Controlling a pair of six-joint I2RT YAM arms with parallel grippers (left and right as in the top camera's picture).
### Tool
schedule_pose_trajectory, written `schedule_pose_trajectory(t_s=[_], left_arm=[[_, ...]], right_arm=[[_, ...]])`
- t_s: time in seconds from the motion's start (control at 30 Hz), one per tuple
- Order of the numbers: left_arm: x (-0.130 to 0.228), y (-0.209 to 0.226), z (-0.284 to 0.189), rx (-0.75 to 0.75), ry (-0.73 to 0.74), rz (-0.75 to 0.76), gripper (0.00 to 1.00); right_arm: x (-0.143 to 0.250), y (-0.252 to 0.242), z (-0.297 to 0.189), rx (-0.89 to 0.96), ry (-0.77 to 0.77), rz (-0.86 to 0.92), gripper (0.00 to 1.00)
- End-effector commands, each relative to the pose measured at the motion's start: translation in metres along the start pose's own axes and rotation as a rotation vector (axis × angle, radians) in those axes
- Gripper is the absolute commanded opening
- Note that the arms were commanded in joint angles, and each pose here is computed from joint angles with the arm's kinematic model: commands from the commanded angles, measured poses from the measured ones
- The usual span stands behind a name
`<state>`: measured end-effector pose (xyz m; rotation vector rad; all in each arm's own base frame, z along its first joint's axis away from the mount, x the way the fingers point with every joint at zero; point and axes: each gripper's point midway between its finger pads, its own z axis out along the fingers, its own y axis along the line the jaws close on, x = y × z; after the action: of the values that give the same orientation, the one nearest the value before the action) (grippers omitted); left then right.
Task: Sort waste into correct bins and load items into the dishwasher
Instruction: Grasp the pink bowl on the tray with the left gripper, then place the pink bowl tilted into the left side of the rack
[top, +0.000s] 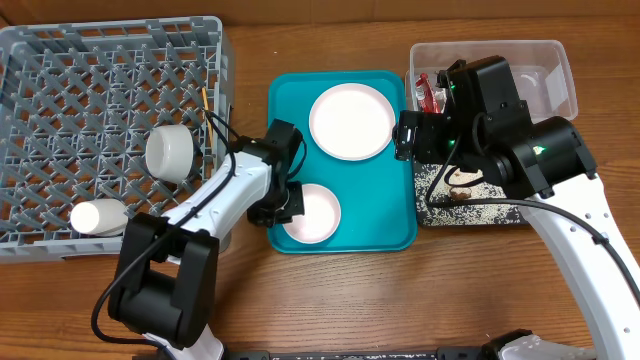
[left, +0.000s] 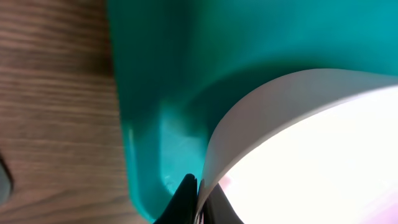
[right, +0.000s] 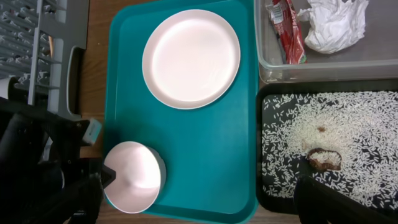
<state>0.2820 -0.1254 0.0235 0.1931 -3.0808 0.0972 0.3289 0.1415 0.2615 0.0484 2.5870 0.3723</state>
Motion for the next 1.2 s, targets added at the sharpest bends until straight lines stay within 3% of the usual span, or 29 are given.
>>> schedule_pose_trajectory(t_s=[0.0,0.17,0.37,0.47,0.6,0.8,1.0,1.17], left_arm=[[-0.004,-0.005,-0.004,0.001,-0.025,0.036,0.04],[-0.032,0.004,-0.066,-0.046,-0.184,0.016,0.04],[-0.060,0.069,-0.198,-0.214,-0.538,-0.167,0.04],[-0.059,0.119,-0.252,-0.362,-0.712,-0.289,0.04],[-0.047,0.183,-0.295,-0.652,-0.832,-0.430,0.04],[-0.037,0.248,-0.303,-1.025,-0.751,-0.499,0.04],[-0.043,0.288,-0.293,-1.259,-0.626,-0.530,0.04],[-0.055,0.312,-0.278,-1.321,-0.587,-0.585,0.04]], right_arm=[[-0.005,0.002,-0.004,-0.009,-0.018,0.004,1.00],[-0.005,0.002,-0.004,-0.009,-0.018,0.004,1.00],[-0.004,0.001,-0.004,-0.007,-0.015,0.004,1.00],[-0.004,0.001,-0.004,-0.007,-0.015,0.004,1.00],[-0.004,0.001,-0.004,-0.007,-0.015,0.004,1.00],[-0.005,0.001,-0.004,-0.007,-0.016,0.004,1.00],[-0.004,0.001,-0.004,-0.006,-0.013,0.004,1.00],[-0.003,0.001,-0.004,-0.005,-0.011,0.004,1.00]])
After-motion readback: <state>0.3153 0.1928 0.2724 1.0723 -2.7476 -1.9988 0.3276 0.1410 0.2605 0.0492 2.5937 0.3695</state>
